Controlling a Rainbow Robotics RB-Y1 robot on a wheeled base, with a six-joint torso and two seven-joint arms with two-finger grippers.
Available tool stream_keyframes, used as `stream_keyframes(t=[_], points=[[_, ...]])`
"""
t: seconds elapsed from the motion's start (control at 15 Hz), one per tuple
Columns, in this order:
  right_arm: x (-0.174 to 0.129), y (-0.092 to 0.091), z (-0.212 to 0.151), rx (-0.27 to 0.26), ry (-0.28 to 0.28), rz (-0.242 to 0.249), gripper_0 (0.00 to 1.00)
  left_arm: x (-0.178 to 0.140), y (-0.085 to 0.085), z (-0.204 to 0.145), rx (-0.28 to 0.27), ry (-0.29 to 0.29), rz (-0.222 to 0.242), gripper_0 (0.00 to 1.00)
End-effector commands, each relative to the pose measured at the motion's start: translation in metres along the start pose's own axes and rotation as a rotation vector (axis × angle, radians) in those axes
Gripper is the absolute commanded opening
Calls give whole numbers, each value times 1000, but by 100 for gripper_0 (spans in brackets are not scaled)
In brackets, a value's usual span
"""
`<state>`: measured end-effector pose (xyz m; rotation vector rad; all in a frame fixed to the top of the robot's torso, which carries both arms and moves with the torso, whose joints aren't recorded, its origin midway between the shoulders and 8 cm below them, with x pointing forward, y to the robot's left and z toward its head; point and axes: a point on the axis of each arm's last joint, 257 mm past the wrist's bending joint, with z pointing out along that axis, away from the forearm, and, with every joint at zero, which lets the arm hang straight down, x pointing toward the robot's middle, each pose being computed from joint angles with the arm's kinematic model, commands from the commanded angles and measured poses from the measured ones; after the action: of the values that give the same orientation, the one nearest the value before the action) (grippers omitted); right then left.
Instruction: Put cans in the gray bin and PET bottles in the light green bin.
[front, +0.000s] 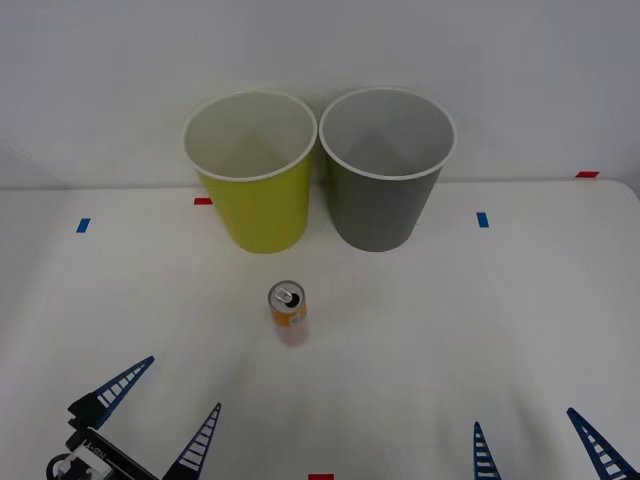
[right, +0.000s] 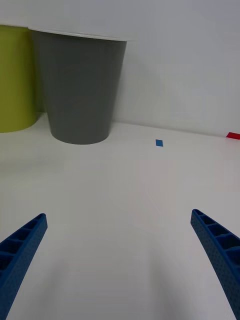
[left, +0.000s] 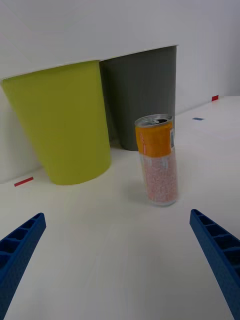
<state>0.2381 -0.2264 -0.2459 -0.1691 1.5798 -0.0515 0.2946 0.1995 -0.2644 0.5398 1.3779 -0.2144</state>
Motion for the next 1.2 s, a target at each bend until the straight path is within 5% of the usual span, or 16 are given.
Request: stream_keyframes(t=[0.07,0.53,1.2], points=[[0,0,0,0,0,0,100,3,-16,35,35,8,-64,100],[0,0,0,0,0,0,100,15,-38,101,61,79,-88,100],[0,0,0,0,0,0,100,3,-55,154,69,63,-100,100]])
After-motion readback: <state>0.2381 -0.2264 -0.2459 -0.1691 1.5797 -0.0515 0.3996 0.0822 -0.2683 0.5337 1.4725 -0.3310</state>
